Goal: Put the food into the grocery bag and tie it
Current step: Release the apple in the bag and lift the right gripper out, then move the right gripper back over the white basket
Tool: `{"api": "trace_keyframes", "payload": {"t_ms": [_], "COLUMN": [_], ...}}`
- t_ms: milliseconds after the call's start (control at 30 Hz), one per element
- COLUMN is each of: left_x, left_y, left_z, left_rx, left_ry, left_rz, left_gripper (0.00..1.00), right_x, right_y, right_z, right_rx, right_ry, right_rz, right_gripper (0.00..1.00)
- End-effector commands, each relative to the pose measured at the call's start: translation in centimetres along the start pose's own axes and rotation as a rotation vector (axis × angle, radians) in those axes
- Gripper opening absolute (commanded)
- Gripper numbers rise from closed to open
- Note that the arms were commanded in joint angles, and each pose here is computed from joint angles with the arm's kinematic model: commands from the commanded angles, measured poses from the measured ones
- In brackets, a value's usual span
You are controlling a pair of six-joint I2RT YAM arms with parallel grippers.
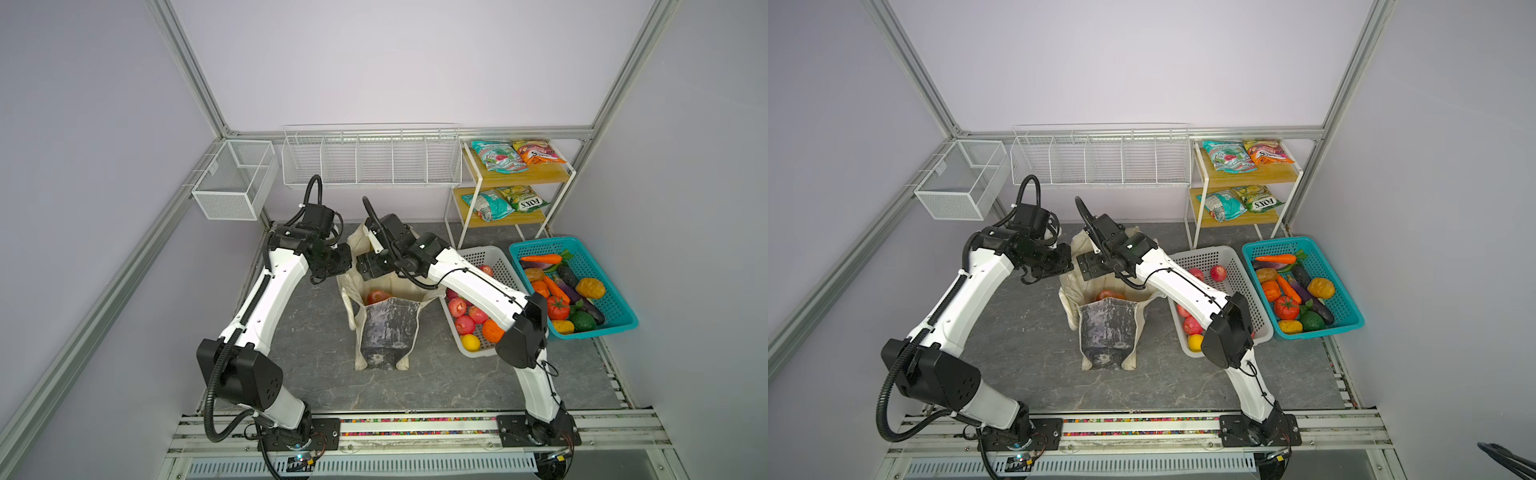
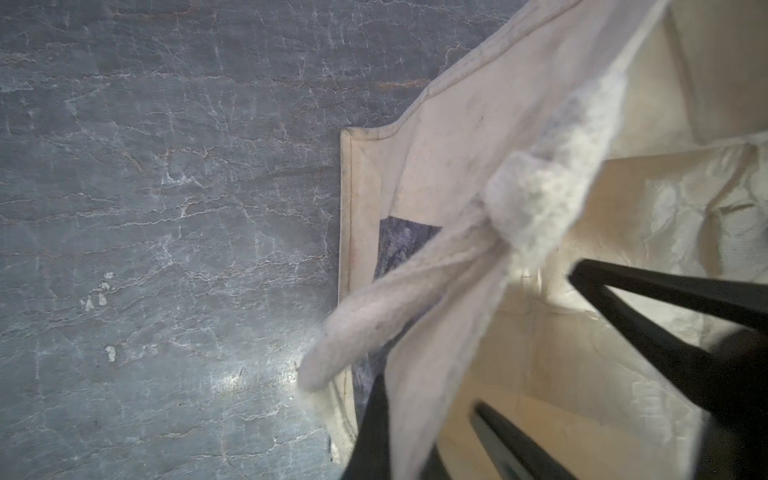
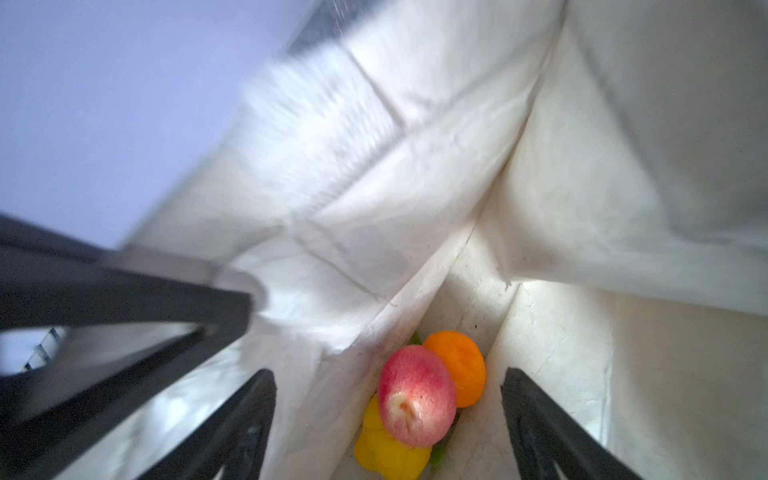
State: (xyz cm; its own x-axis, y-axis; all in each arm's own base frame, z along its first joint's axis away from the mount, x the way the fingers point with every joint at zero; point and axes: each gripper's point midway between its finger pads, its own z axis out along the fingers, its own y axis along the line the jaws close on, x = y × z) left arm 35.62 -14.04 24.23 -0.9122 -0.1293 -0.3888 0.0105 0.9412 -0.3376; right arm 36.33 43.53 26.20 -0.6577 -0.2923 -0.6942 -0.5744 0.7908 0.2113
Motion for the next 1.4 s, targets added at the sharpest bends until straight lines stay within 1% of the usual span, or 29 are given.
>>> {"api": "trace_keyframes", "payload": {"t_ms": [0,167,233,300,433,533,600,733,867,967,1033,1133,1233,1300,1367], "left_x": [-1.4,-1.3,-1.3,-1.2,-1.2,-1.2,-1.1,-0.8,-0.6,-0.3,-0.2,0.1,0.4,0.6,0.7], "left_y": [-0.8,-0.8,-0.7,-0.6,-0.7,-0.7,-0.7,-0.6,-0.7,-0.6,-0.6,-0.6,-0.6,-0.6,-0.5], "left_z": [-0.7,-0.7,-0.7,-0.7,-0.9,-1.0,-1.1,-1.4,-1.7,-1.7,-1.8,-1.9,-2.0,-2.0,-2.1], "left_rx": [0.020,0.017,0.014,0.012,0.014,0.016,0.017,0.015,0.020,0.022,0.025,0.029,0.032,0.034,0.031], "left_ry": [-0.041,-0.037,-0.037,-0.037,-0.038,-0.039,-0.038,-0.038,-0.040,-0.037,-0.037,-0.036,-0.031,-0.030,-0.030], "left_rz": [0.020,0.019,0.017,0.017,0.017,0.016,0.016,0.014,0.007,0.000,-0.003,-0.011,-0.015,-0.018,-0.020], "left_gripper": [0.00,0.00,0.00,0.00,0.00,0.00,0.00,0.00,0.00,0.00,0.00,0.00,0.00,0.00,0.00], "right_x": [-3.2,-6.0,-6.8,-7.4,-7.2,-6.2,-4.9,-0.8,4.1,8.3,11.1,14.7,18.5,20.3,21.6], "right_y": [-0.6,-1.0,-2.0,-3.4,-6.7,-9.1,-11.0,-15.2,-18.4,-20.5,-21.6,-22.9,-23.4,-23.4,-23.3], "right_z": [-5.2,-10.2,-12.4,-14.5,-19.0,-21.9,-23.1,-24.0,-23.9,-23.4,-23.1,-22.5,-21.5,-20.8,-20.0], "right_rx": [0.048,0.095,0.152,0.227,0.386,0.448,0.468,0.518,0.574,0.605,0.621,0.647,0.660,0.656,0.649], "right_ry": [-0.107,-0.235,-0.294,-0.349,-0.459,-0.528,-0.527,-0.455,-0.371,-0.285,-0.231,-0.154,-0.034,0.030,0.097], "right_rz": [-0.095,-0.204,-0.225,-0.221,-0.166,-0.101,-0.041,0.114,0.243,0.367,0.479,0.625,0.725,0.777,0.796], "right_gripper": [0.88,0.88,0.88,0.88,0.88,0.88,0.88,0.90,0.93,0.95,0.95,0.95,0.96,0.96,0.95]}}
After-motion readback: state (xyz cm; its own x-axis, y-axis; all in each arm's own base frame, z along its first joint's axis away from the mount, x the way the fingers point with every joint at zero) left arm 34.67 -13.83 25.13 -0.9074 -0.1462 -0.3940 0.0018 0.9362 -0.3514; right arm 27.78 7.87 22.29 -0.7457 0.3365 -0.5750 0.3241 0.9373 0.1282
